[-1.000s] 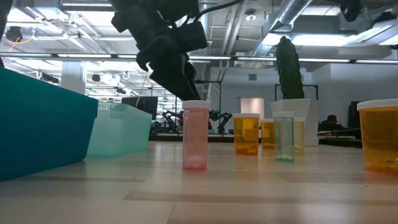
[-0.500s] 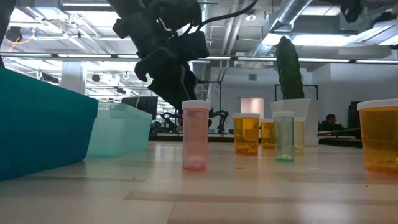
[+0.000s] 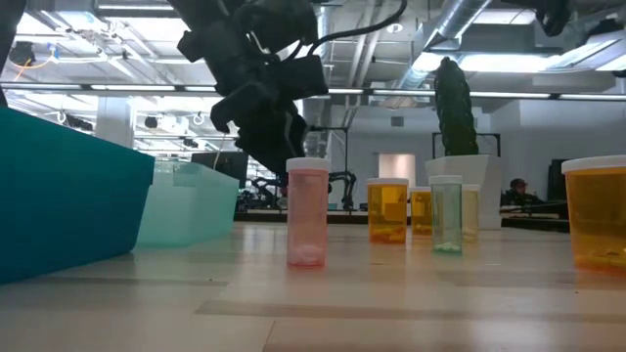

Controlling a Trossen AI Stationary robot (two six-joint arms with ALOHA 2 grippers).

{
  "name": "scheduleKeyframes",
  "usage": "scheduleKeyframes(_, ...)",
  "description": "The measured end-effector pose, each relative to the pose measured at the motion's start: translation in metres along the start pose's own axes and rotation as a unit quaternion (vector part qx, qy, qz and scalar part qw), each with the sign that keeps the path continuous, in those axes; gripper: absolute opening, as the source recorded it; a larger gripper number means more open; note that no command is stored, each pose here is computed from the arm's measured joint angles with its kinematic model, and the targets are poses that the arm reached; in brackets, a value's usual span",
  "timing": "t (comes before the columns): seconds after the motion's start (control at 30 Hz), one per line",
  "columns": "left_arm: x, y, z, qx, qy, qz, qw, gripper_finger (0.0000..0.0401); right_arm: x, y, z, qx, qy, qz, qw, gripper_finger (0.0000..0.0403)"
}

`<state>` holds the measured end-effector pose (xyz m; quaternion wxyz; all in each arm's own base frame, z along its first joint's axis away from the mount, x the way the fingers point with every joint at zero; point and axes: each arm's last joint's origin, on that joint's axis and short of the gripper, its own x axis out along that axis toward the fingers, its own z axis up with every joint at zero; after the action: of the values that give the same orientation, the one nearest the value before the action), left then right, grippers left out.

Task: Pick and place medicine bottles into bin by pill shape (circle, oval)
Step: Put the middle left big orange pill bottle into the blue bin

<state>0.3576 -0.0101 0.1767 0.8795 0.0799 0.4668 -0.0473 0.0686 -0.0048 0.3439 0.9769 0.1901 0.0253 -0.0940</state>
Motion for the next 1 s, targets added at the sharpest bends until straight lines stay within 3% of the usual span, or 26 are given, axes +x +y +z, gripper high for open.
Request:
scheduleKeyframes(0.23,0.001,0.000,0.000,-0.005,-0.003,0.000,1.000,0.0201,0.000,0.000,-0.001,-0.001,0.006,-0.002,1.000,0.0197)
scheduleKeyframes(0.57,-0.011,0.003,0.020,-0.029,-0.020,0.004,0.999,0.0203,0.000,0.000,-0.001,-0.001,0.006,-0.003,1.000,0.0192)
scheduleKeyframes(0.77,-0.049,0.007,0.041,-0.060,-0.037,0.001,0.998,0.0203,0.000,-0.001,-0.001,-0.001,0.006,-0.003,1.000,0.0194)
scheduleKeyframes(1.0,-0.113,-0.005,0.040,-0.138,-0.058,-0.020,0.988,0.0203,0.000,-0.001,-0.002,-0.004,0.008,-0.004,1.000,0.0189)
